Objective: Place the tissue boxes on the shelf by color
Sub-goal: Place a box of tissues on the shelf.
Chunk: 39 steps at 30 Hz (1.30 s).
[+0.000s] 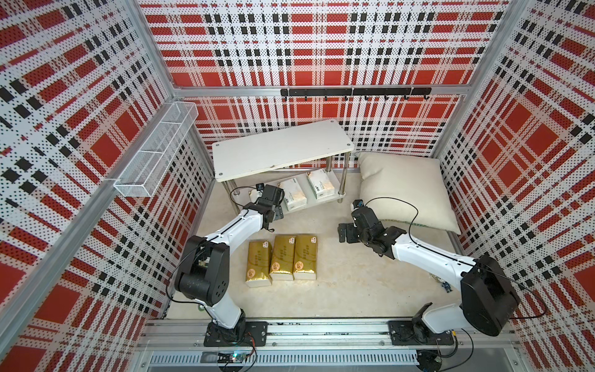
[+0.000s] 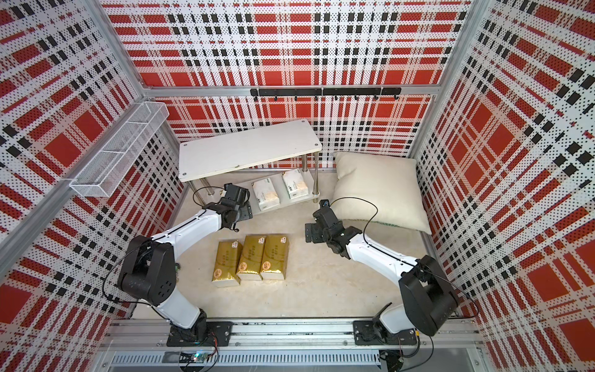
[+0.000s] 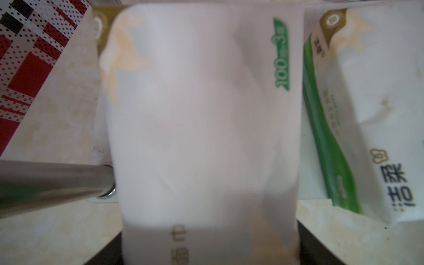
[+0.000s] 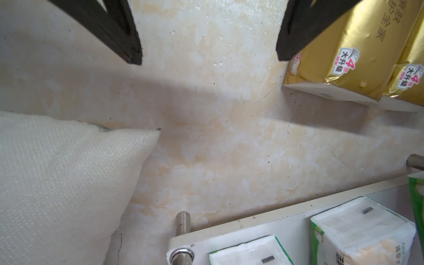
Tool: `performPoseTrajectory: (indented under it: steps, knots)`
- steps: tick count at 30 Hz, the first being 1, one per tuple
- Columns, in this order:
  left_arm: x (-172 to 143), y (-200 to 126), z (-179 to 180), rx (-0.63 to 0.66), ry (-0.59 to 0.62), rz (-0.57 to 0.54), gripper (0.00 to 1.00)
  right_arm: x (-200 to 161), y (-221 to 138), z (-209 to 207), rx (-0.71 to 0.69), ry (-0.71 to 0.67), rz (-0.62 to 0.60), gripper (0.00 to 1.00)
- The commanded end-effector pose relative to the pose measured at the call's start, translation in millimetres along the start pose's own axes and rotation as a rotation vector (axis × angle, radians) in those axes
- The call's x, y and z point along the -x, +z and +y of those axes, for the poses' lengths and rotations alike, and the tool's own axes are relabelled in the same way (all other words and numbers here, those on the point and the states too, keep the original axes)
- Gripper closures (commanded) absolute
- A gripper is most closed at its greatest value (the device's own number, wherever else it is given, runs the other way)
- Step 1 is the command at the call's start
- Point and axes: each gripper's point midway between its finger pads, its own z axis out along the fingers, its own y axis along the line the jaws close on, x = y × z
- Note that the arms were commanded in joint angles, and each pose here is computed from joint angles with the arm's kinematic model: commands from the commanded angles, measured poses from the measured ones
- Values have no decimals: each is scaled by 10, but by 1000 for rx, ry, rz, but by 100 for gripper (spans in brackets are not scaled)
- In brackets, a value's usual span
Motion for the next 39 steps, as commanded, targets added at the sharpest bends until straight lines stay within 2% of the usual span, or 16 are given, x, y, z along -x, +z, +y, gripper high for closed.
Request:
performPoseTrajectory:
  steps: [1,12,13,26,39]
  knots:
    - [159,41,-30,-23,-7,-29,17,135,-8,91,19,10,-29,0]
    - [239,131,-17,-24,5,-20,17,153,2,102,17,7,-29,0]
    - [283,178,93,-6,-14,-19,17,153,5,104,18,7,-28,0]
    - [274,288,132,-5,-10,6,16,149,46,153,21,1,-21,0]
    - [293,365,127,-2,-14,15,11,116,64,166,23,0,-15,0]
